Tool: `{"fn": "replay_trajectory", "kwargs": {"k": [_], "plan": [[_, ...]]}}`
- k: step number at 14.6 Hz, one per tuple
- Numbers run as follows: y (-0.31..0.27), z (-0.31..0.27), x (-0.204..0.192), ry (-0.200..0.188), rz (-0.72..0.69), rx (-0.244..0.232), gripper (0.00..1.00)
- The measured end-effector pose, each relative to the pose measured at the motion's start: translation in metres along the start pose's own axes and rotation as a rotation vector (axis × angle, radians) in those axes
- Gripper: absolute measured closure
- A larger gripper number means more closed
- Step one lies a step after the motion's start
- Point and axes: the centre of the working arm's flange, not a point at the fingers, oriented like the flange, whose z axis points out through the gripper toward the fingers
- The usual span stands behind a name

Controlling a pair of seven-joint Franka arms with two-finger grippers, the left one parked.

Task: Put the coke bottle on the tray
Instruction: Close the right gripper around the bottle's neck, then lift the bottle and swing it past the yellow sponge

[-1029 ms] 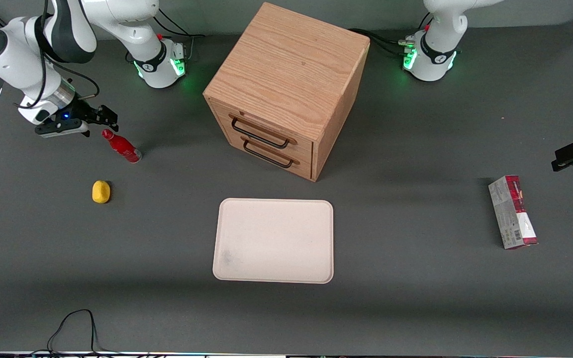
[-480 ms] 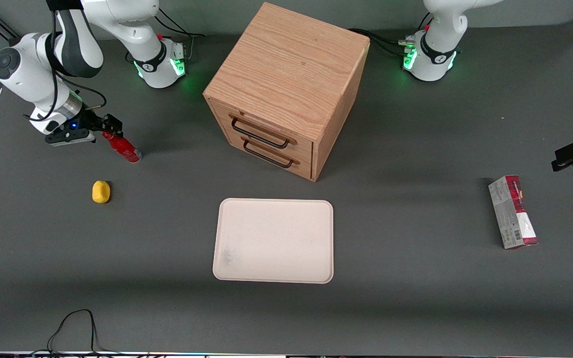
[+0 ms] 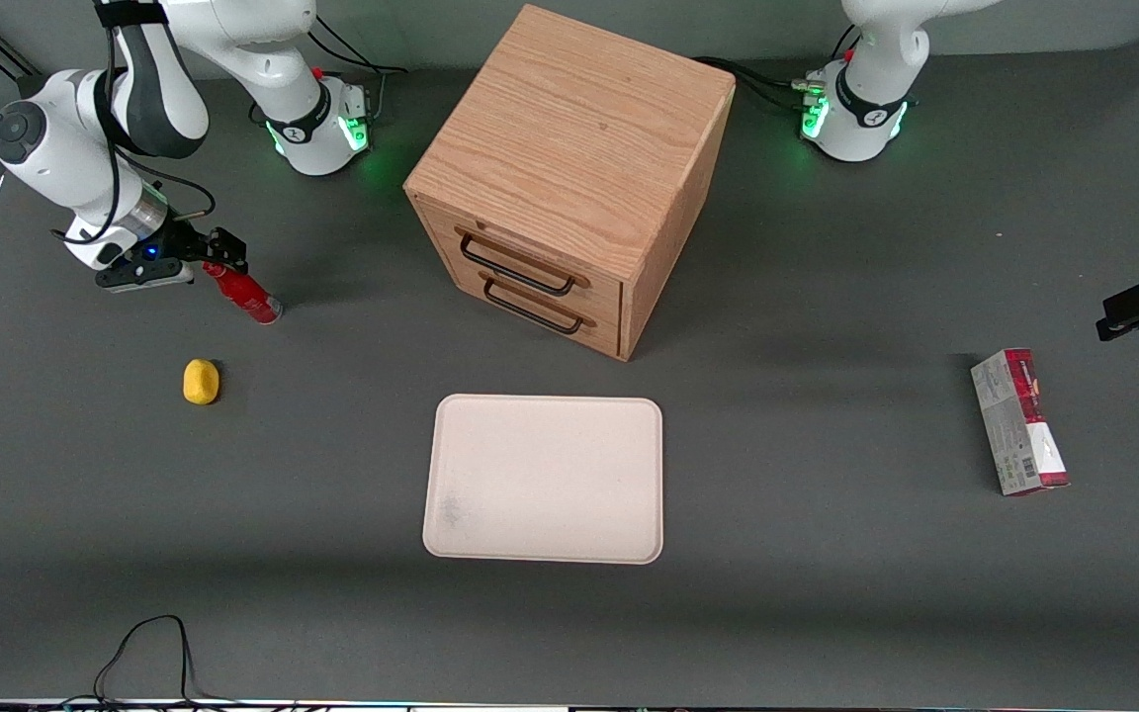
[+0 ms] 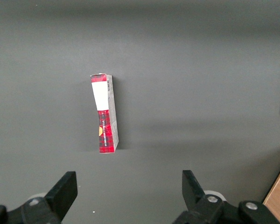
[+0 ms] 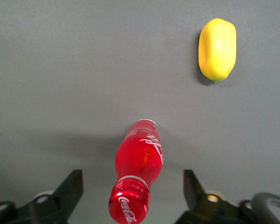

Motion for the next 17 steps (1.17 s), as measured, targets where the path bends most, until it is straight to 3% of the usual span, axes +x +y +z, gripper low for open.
{"fn": "replay_trajectory", "kwargs": {"k": [4, 5, 6, 12, 17], "plan": [[0.0, 0.002, 0.0, -0.006, 0.0, 0.0, 0.48], [0.0, 0.002, 0.0, -0.007, -0.001, 0.0, 0.62], [0.001, 0.001, 0.001, -0.005, -0.004, -0.005, 0.67], [0.003, -0.015, 0.009, -0.022, -0.018, -0.015, 0.67], [0.012, -0.102, 0.031, -0.025, -0.021, -0.029, 0.67]]}}
